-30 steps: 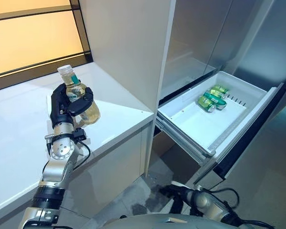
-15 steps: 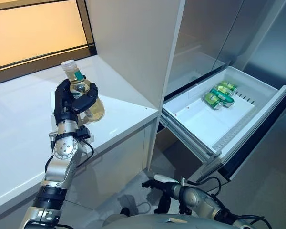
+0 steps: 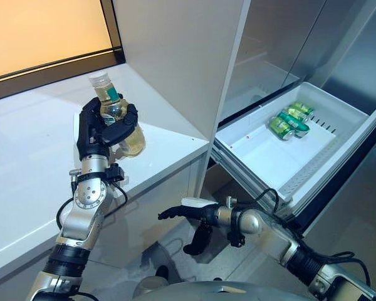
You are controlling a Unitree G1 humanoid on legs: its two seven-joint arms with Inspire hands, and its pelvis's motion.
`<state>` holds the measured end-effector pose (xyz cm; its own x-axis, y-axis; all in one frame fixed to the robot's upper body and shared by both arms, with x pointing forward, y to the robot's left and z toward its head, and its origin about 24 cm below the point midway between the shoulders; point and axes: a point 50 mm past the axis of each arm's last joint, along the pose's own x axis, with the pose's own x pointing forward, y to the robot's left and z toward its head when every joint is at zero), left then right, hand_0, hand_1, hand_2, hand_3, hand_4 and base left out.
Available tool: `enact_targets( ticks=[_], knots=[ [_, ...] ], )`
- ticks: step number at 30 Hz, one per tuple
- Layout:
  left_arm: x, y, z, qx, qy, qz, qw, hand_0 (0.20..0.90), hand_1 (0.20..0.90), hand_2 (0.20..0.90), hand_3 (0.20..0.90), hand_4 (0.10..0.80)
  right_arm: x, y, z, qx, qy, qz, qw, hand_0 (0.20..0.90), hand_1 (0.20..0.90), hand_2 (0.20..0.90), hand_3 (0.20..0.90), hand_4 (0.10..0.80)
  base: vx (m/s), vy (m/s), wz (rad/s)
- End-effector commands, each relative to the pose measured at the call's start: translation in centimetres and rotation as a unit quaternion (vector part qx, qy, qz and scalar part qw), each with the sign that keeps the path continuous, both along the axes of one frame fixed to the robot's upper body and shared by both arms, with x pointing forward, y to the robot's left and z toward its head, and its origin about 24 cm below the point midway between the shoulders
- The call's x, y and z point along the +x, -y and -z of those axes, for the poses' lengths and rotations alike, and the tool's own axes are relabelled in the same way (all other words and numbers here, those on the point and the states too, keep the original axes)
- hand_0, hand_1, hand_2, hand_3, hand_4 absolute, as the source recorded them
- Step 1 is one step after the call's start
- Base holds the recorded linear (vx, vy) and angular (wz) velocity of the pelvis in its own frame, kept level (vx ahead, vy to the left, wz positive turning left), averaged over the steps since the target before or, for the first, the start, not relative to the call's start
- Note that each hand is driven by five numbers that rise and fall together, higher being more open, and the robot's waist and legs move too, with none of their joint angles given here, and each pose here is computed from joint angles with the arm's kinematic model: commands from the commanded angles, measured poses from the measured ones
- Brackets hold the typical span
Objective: Put drinks into fridge and close the fridge
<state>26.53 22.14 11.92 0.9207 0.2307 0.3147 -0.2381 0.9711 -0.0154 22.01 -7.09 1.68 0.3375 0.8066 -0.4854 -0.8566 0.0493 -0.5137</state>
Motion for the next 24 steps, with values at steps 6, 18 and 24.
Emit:
enact_targets(
  ticks=[6,18,24],
  knots=[
    [-0.4,2.3,-10.1,0.039,0.276,0.073,0.958,0.300,0.300,0.300,0.200,0.100,1.3,-1.8,-10.3,0.158,0.104,-0.096,0.977,0.900,0.900,0.900,0.900,0.800,-0.020,0.013,-0.03],
    [-1.9,1.2,-11.0,0.015,0.330,0.092,0.939,0.300,0.300,0.300,0.200,0.100,1.8,1.0,-16.2,0.307,0.085,-0.101,0.943,0.900,0.900,0.900,0.900,0.800,-0.001,0.001,-0.01],
    [-3.6,-0.1,-11.7,0.029,0.387,0.063,0.919,0.300,0.300,0.300,0.200,0.100,2.9,4.7,-16.7,0.431,0.079,0.026,0.899,0.900,0.900,0.900,0.900,0.800,0.000,0.000,0.00]
  ],
)
